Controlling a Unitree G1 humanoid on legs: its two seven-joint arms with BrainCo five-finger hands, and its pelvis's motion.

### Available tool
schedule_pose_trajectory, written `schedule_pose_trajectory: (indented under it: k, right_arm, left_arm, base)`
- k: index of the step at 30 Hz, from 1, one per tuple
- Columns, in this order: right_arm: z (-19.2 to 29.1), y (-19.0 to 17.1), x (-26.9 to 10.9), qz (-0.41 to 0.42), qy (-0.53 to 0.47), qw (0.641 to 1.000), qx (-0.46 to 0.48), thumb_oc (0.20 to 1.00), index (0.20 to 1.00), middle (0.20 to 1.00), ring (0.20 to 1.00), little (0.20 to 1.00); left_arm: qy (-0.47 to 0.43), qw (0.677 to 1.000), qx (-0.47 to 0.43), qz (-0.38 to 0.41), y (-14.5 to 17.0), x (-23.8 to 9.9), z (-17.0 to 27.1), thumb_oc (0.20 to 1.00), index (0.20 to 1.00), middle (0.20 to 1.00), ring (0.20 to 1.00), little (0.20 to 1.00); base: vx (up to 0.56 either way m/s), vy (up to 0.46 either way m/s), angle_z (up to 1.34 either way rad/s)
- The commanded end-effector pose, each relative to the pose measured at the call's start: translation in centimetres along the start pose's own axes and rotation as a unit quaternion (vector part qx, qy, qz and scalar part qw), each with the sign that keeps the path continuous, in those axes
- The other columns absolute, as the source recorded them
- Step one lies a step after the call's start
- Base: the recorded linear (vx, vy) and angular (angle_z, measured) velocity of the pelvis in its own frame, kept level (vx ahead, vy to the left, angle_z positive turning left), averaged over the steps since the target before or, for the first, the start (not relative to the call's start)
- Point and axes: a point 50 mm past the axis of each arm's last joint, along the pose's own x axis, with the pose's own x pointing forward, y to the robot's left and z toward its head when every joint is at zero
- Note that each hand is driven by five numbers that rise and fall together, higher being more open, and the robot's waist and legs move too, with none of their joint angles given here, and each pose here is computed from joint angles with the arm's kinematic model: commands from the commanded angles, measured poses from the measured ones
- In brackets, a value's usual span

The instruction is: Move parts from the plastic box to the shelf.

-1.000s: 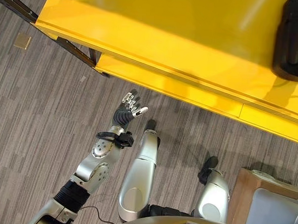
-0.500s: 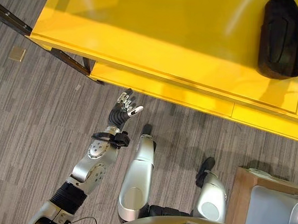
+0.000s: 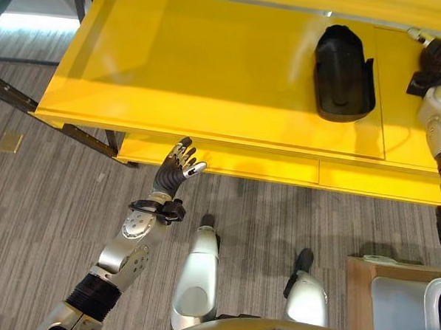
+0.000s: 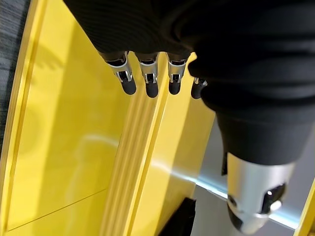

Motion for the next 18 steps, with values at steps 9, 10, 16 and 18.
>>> schedule_pose_trajectory:
  k: [9,10,16,18]
  right_arm:
    - [0.1,3.6,-3.3,0.076,-0.055,0.995,0.045,1.000,1.000,1.000,1.000,1.000]
    - [-0.8,3.4,-3.7,0.073,-0.046,0.996,0.036,1.000,1.000,1.000,1.000,1.000]
    - [-1.8,3.7,-3.9,0.059,-0.030,0.997,0.028,1.000,1.000,1.000,1.000,1.000]
    - [-1.5,4.0,-3.7,0.060,-0.035,0.997,0.025,1.000,1.000,1.000,1.000,1.000]
  left_arm:
    - [-0.002,1.000,0.006,-0.002,0.0,-0.7,-0.6,1.000,1.000,1.000,1.000,1.000]
    - [0.004,1.000,0.006,-0.001,-0.1,-0.7,-1.0,1.000,1.000,1.000,1.000,1.000]
    - [0.010,1.000,0.009,-0.006,-0.4,-0.9,-1.5,1.000,1.000,1.000,1.000,1.000]
    - [0.008,1.000,0.008,-0.009,-0.6,-0.8,-1.5,1.000,1.000,1.000,1.000,1.000]
  base:
    - [0.02,0.019,-0.32]
    - [0.01,0.017,-0.06]
    - [-0.01,0.009,-0.03]
    - [0.00,-0.016,0.00]
